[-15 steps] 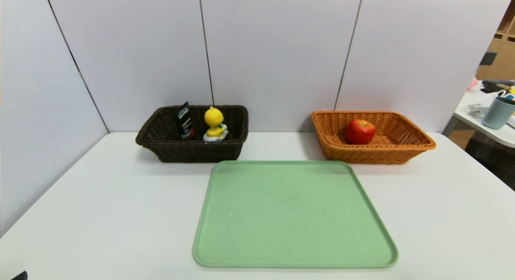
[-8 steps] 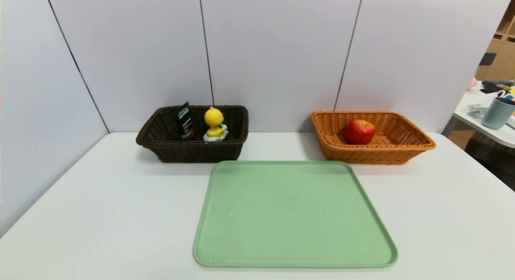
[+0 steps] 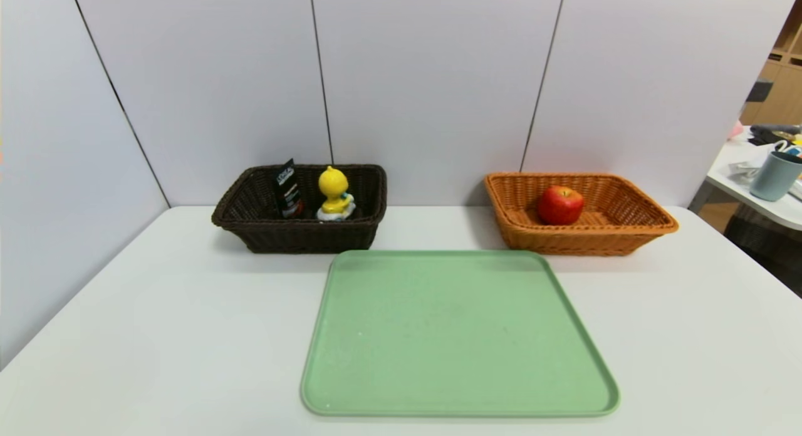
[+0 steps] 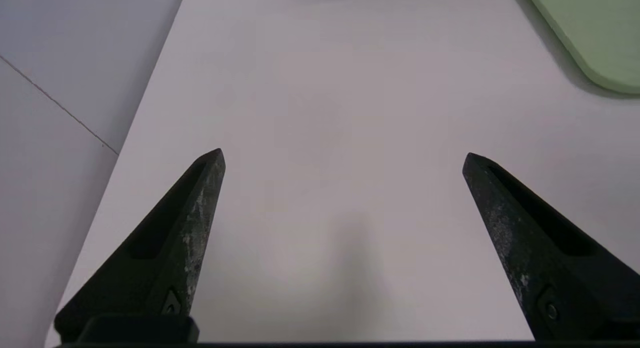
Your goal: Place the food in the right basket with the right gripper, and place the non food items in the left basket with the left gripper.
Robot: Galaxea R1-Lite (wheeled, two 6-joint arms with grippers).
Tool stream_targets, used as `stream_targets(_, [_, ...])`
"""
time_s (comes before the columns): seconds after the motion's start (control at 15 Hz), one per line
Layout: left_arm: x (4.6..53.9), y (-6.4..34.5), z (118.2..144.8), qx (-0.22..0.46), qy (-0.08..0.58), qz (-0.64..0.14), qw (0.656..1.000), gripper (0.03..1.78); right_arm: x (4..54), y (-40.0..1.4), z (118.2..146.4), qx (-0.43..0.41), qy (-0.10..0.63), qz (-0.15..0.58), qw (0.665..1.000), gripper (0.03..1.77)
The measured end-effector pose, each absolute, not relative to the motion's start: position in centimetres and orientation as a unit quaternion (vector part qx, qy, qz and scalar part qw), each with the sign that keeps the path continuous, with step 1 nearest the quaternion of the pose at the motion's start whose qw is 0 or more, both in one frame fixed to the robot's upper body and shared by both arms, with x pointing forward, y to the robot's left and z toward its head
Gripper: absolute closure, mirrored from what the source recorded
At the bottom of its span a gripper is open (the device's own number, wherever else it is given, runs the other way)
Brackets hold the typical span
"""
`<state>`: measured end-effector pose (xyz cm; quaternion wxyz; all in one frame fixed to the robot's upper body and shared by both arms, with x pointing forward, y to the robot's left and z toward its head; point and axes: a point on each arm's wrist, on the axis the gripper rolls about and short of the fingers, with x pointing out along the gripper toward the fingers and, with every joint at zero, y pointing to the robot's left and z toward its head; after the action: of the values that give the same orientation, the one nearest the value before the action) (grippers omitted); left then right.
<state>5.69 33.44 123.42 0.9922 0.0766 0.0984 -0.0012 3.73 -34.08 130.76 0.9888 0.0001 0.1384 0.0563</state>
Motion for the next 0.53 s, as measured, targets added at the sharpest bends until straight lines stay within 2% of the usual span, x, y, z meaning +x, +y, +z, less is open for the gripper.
stream_targets(0.2, [5.8, 33.3, 122.5, 0.079, 0.07, -0.011, 0.994, 0.12, 3.2, -34.1, 130.3, -0.002, 0.14, 0.042, 0.989, 0.11])
stream_targets(0.53, [5.7, 33.3, 121.9, 0.079, 0.059, -0.011, 0.995, 0.12, 2.2, -33.6, 128.6, -0.01, 0.133, 0.035, 0.991, 0.11])
